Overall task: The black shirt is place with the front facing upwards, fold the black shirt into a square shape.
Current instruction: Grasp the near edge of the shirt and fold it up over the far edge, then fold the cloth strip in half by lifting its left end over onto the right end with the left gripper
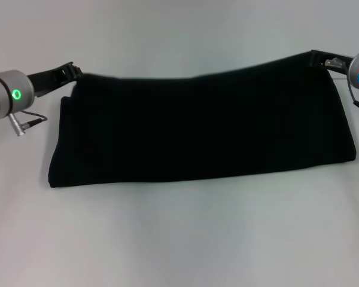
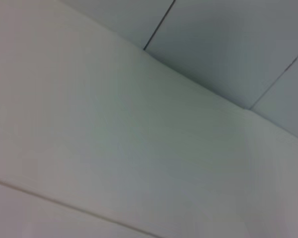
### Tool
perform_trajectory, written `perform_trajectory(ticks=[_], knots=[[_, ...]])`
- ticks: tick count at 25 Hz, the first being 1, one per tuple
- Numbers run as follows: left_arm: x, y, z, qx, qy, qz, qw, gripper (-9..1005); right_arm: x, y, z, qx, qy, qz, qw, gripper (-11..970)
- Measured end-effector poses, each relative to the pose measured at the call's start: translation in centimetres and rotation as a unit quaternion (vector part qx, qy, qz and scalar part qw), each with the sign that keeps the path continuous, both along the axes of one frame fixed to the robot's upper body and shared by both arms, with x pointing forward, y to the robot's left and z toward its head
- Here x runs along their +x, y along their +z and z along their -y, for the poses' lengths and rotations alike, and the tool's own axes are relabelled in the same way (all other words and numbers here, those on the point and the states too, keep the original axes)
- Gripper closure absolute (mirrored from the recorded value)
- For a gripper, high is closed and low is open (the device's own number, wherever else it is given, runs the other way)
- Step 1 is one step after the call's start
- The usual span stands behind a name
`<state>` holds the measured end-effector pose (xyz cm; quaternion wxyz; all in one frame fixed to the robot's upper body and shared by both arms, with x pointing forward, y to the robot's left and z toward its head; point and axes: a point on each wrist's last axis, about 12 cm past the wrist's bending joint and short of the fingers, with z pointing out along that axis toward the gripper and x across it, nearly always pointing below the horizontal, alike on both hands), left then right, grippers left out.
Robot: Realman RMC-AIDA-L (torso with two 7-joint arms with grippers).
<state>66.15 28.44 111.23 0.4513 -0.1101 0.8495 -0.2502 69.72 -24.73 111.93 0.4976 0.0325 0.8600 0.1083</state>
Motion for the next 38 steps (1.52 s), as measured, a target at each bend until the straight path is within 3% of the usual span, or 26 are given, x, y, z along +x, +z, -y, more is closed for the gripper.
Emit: perform_trajectory(ticks=[2,8,11,16,22,24,28,31,38], knots=[[0.3,-0.3,0.3,0.000,0.007,-0.006,1.000,980,0.2,0.0,0.3,-0.005,-0.001,-0.003,1.000,840],[0.3,-0.9,0.4,-0.003,0.029,-0.012,0.999,799,0.9,1.1,2.8,-0.036,-0.009,0.001,0.999,834],[-0.6,-1.0,-0.2,-0.021,0.027,-0.014,0.999,713,0.3,2.0,4.9,0.001,0.004,-0.014,1.000,711],[-3.8,-0.9,-2.3,-0.093,-0.005,-0.005,0.996,570,-3.6,1.9,8.1,0.109,0.033,-0.059,0.992,499],[-9.1,-1.7,-5.2,-0.199,-0.052,-0.026,0.978,337,-10.3,-1.5,10.5,0.259,0.054,-0.046,0.963,283],[-10.5,-2.1,-5.8,-0.226,-0.054,-0.036,0.972,325,-11.9,-2.4,10.7,0.297,0.068,-0.030,0.952,228],[-13.0,-3.1,-6.5,-0.276,-0.045,-0.063,0.958,307,-13.6,-3.6,10.2,0.341,0.090,-0.024,0.935,227],[-14.3,-4.3,-6.4,-0.299,-0.027,-0.094,0.949,307,-13.7,-3.8,9.6,0.345,0.103,-0.023,0.933,226],[-15.5,-6.5,-6.2,-0.332,0.021,-0.130,0.934,307,-12.8,-3.2,8.6,0.338,0.125,-0.013,0.933,226]])
